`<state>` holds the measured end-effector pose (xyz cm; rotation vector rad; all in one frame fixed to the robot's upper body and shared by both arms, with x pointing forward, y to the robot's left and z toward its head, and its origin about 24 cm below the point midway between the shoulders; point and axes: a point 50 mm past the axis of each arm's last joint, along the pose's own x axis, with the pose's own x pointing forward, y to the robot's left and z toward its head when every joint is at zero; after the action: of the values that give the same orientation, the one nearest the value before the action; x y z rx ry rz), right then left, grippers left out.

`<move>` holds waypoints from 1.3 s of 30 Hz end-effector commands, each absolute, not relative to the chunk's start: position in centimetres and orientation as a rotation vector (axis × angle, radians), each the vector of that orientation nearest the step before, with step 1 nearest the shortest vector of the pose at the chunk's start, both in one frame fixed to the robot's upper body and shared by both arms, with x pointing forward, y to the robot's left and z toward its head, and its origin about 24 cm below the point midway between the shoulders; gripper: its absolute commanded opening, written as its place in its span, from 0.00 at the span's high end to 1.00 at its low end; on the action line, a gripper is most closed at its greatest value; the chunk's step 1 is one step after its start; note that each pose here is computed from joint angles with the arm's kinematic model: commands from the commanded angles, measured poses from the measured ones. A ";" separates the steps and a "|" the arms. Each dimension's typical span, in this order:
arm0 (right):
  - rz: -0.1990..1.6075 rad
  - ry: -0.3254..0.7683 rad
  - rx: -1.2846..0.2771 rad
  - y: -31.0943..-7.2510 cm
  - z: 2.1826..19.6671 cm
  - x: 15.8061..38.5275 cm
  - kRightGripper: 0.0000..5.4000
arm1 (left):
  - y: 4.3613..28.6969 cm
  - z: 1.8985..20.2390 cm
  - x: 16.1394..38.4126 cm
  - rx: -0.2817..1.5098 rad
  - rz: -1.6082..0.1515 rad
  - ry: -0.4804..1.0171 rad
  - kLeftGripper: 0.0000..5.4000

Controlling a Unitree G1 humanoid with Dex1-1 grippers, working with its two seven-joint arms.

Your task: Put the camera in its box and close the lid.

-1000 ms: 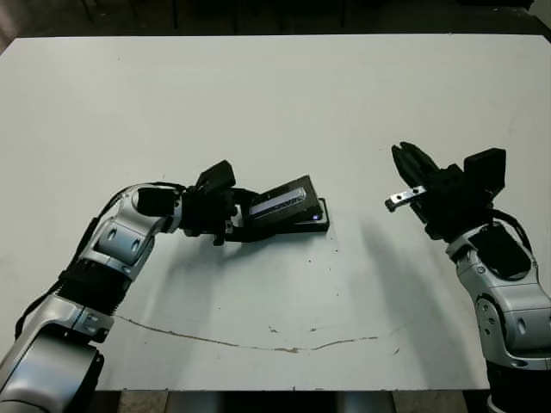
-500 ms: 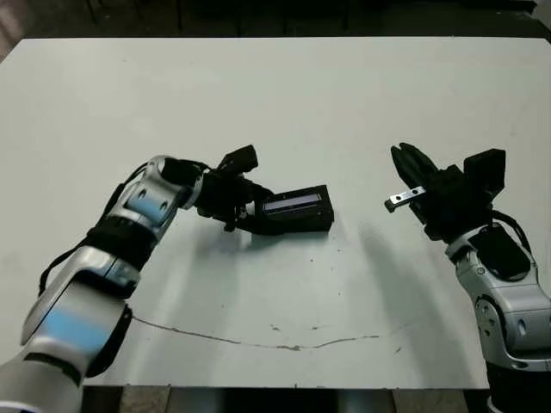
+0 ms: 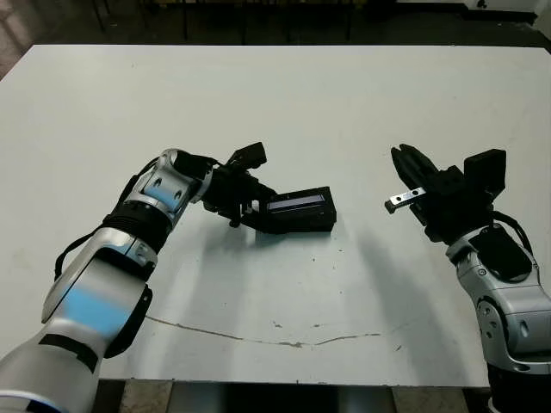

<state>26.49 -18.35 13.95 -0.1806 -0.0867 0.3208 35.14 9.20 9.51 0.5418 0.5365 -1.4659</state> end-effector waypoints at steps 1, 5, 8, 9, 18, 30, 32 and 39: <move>0.309 -0.042 -0.177 -18.7 13.4 26.2 1.00 | 7.8 7.2 33.7 0.704 -1.524 0.610 0.49; 0.314 -0.038 -0.177 -18.7 13.4 26.2 1.00 | 7.3 8.0 33.1 0.816 -1.574 0.640 0.49; 0.314 -0.039 -0.183 -18.6 13.4 26.2 1.00 | 7.4 8.5 32.8 0.873 -1.611 0.670 0.49; 0.315 -0.042 -0.184 -18.5 13.4 26.3 1.00 | 7.4 8.6 32.7 0.899 -1.620 0.676 0.49; 0.317 -0.048 -0.168 -18.4 13.4 26.3 1.00 | 8.0 8.9 32.5 1.010 -1.617 0.708 0.46; 0.315 -0.046 -0.171 -18.4 13.6 26.2 1.00 | 13.1 7.0 33.1 1.111 -1.482 0.767 0.06; 0.316 -0.044 -0.169 -18.4 13.5 26.1 1.00 | 14.4 6.4 33.1 1.095 -1.444 0.806 0.00; 0.319 -0.042 -0.169 -18.2 13.6 26.0 1.00 | 17.8 5.2 32.3 1.082 -1.401 0.799 0.00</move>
<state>26.23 -18.05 14.27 -0.1751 -0.0827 0.3298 34.89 12.55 12.22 1.0877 0.4418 -1.4379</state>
